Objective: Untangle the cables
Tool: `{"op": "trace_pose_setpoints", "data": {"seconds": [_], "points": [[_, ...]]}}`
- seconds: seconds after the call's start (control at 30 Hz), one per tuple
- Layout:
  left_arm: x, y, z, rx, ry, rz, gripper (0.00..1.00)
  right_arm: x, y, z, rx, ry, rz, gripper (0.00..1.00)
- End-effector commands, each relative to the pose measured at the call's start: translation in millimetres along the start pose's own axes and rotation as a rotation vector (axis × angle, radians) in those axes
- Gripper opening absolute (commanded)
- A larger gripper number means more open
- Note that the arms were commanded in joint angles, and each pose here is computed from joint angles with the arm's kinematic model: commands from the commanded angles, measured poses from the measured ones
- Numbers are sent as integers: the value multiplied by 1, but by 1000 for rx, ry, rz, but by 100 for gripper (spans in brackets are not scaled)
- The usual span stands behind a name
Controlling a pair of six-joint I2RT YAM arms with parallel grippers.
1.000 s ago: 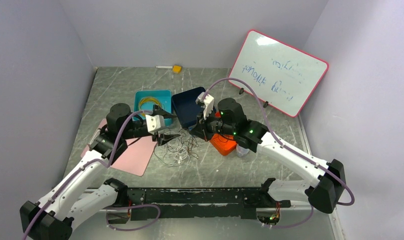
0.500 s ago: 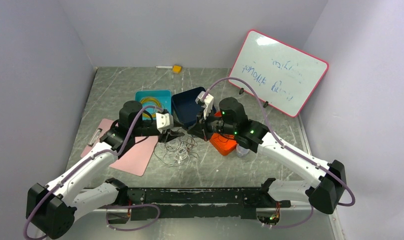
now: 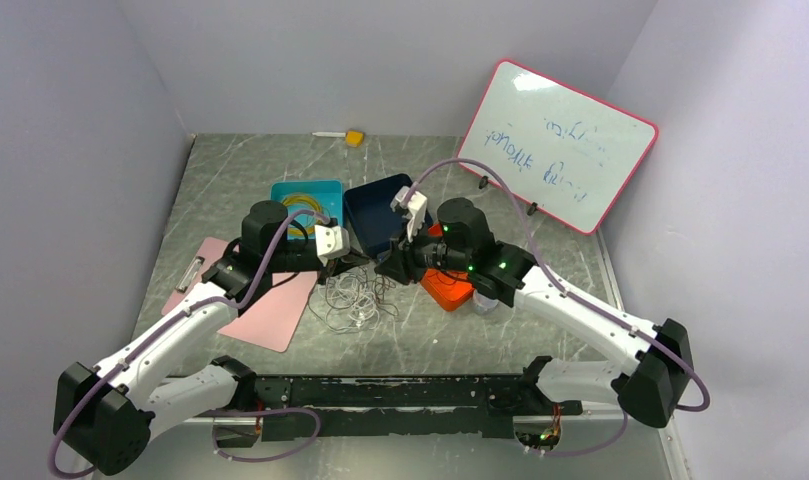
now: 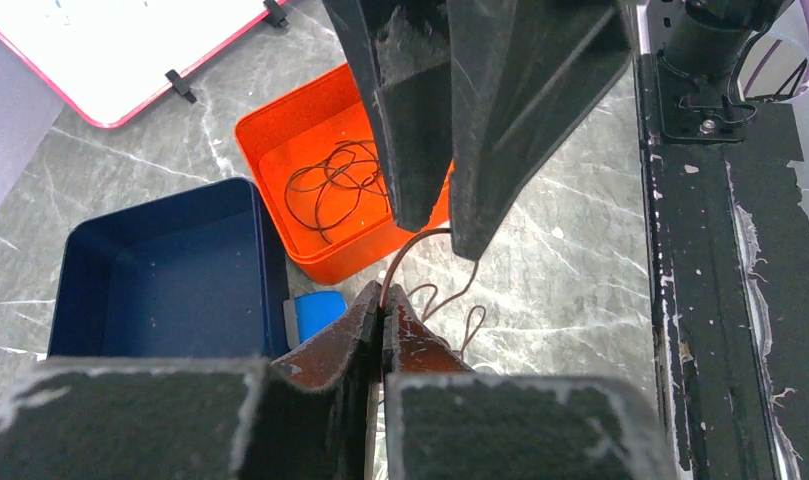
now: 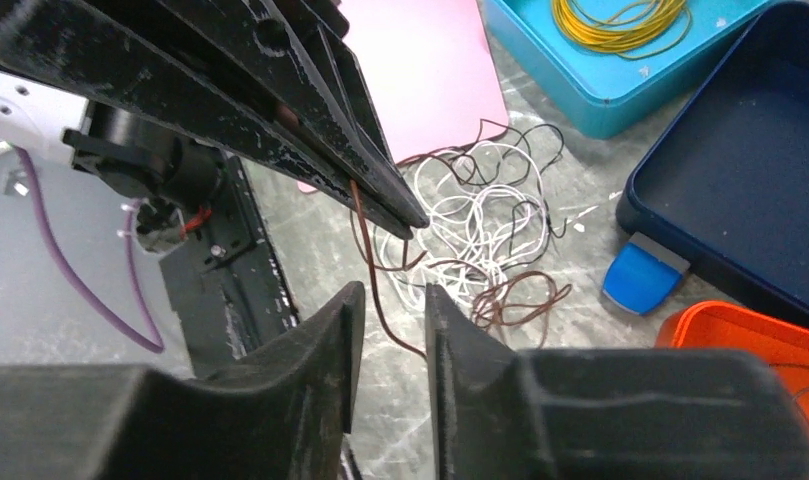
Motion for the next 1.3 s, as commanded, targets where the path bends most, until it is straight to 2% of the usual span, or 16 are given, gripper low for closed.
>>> {"op": "trace_pose_setpoints", "data": {"seconds": [0.0,0.17,0.37,0.43,0.53,0.63,0.73,1.2,1.27], "points": [[1,18,2,-44,4,-24,7,-6,-7,-1,10,17,7,36],[0,18,2,-35,5,-24,7,-12,-12,-3,5,21,6,40],[1,19,2,-27,12,-32,7,-21,-17,-6,-4,23,2,39],[1,19,1,-22,10,-35,7,-23,-16,-7,-9,18,-11,36],[2,19,1,-10,14,-38,8,-25,-12,-7,-15,15,-29,25],[3,19,0,-2,29,-48,18,-23,-8,-8,-17,6,-47,8],[4,18,-1,2,44,-67,27,-20,-4,-9,-15,-12,-58,0],[13,19,-8,24,107,-165,81,-9,17,-12,-30,-73,-119,0],[13,18,-9,36,109,-176,85,-8,20,-13,-36,-86,-127,0]]}}
Point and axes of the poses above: each gripper's point midway between its finger pads, its own x axis back along the fingers, its own z axis along the line the jaws close on, y = z × x, the point moved 4 cm from there along x, back along the fingers, and after that the axes turned 7 degrees about x, right-handed, at the moved point
